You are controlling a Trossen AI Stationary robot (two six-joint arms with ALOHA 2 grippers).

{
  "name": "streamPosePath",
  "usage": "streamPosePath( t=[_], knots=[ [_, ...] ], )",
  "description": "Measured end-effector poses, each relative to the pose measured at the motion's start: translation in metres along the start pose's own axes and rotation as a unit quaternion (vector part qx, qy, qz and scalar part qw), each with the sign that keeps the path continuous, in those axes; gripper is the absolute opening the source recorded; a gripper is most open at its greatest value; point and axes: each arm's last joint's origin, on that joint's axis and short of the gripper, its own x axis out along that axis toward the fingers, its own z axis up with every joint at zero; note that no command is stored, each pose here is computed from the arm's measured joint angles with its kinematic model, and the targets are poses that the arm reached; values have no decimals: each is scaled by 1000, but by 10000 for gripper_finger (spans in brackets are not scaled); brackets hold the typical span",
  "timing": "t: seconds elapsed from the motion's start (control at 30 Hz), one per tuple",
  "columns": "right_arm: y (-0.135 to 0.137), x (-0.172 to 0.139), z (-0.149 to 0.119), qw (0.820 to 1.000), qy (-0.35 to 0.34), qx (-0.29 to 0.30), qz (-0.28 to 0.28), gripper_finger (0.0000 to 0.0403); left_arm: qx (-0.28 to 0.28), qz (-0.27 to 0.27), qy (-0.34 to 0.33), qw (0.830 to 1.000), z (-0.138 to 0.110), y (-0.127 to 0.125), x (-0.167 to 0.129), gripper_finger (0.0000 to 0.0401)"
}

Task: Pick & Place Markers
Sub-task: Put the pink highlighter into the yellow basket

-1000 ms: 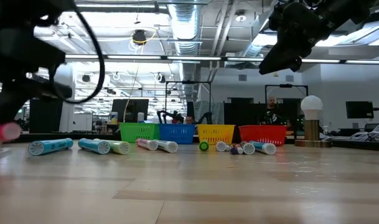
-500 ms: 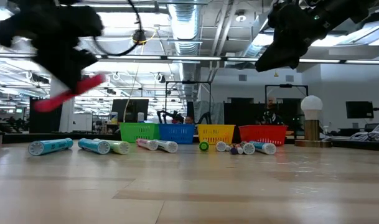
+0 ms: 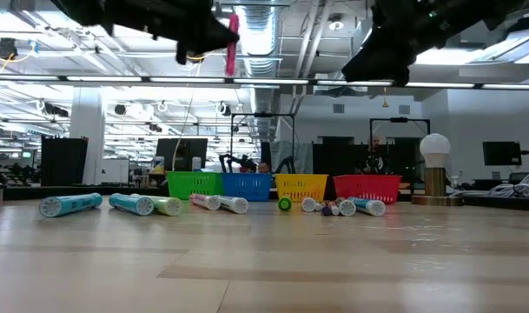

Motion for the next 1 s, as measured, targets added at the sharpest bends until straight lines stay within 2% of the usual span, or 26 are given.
streamPosePath(
  t=[0.1, 0.2, 0.3, 0.53, 0.73, 0.87, 1.0],
  knots=[
    [1, 0, 2, 1000, -9, 20, 4, 102, -54, -28, -35, 998, 2, 8, 14, 70],
    [1, 0, 3, 999, -13, 37, 7, 102, -85, -93, -39, 991, 6, 0, 31, 70],
    [3, 0, 6, 998, -29, 55, 24, 102, -85, -153, -56, 983, 18, -18, 46, 70],
    [10, -3, 23, 987, -100, 45, 114, 103, -83, -219, -68, 970, 32, -47, 77, 73],
    [12, -7, 32, 982, -125, 33, 138, 128, -107, -238, -55, 964, 29, -52, 86, 75],
    [14, -10, 43, 982, -128, 13, 136, 160, -113, -262, -47, 957, 26, -61, 86, 74],
    [12, -15, 57, 983, -138, 4, 120, 192, -117, -263, -47, 957, 27, -62, 85, 76]
  ],
)
